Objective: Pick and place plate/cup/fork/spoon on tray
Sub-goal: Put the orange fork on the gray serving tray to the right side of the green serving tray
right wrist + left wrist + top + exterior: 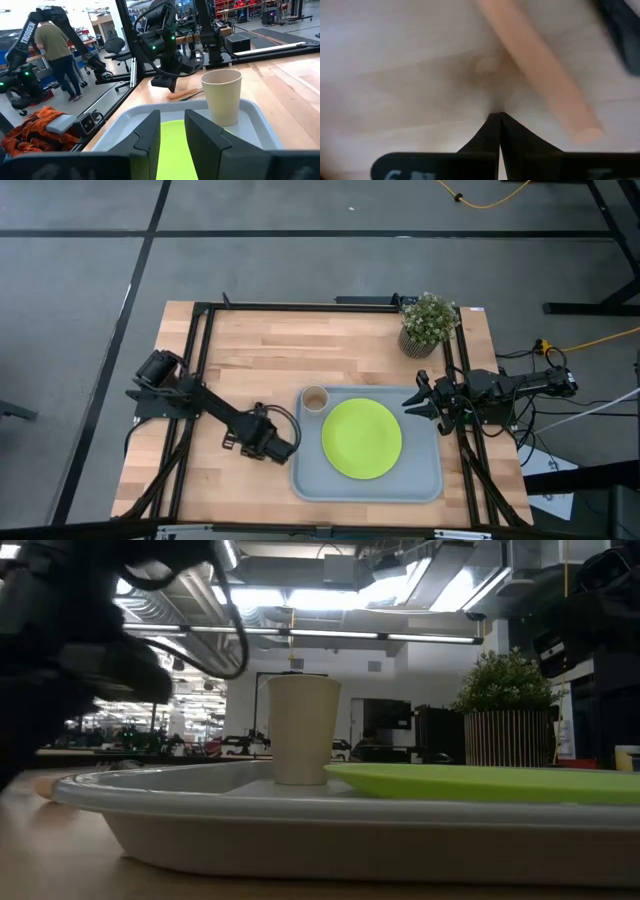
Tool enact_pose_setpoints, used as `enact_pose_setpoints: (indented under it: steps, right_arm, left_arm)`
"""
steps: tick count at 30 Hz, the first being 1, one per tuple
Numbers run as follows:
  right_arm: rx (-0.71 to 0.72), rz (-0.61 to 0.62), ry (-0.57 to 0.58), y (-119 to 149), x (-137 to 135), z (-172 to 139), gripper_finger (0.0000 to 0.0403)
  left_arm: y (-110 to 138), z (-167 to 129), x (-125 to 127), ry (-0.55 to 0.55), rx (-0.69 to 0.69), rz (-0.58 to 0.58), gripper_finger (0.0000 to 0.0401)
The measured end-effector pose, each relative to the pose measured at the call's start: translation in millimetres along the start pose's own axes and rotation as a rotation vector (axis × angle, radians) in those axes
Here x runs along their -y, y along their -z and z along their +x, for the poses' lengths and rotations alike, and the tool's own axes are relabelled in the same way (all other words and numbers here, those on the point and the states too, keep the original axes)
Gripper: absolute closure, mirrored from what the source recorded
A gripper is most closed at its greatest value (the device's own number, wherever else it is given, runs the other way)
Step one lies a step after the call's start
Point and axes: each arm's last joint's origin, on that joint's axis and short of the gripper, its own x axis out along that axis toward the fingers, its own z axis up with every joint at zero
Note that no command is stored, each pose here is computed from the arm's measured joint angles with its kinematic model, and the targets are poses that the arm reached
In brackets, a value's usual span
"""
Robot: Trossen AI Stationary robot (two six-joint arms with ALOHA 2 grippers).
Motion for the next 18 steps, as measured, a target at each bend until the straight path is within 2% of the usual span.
enact_pose_setpoints:
  steps: [10,18]
  right_arm:
    - [-0.002,0.001,-0.007,0.1,-0.2,0.1,0.0309]
    - [-0.002,0.001,-0.007,0.1,-0.2,0.1,0.0309]
  left_arm:
    - [-41.1,-5.9,8.1,0.012,0.074,0.062,0.0401]
    - [-61.9,-9.3,7.0,-0.019,0.158,0.094,0.0401]
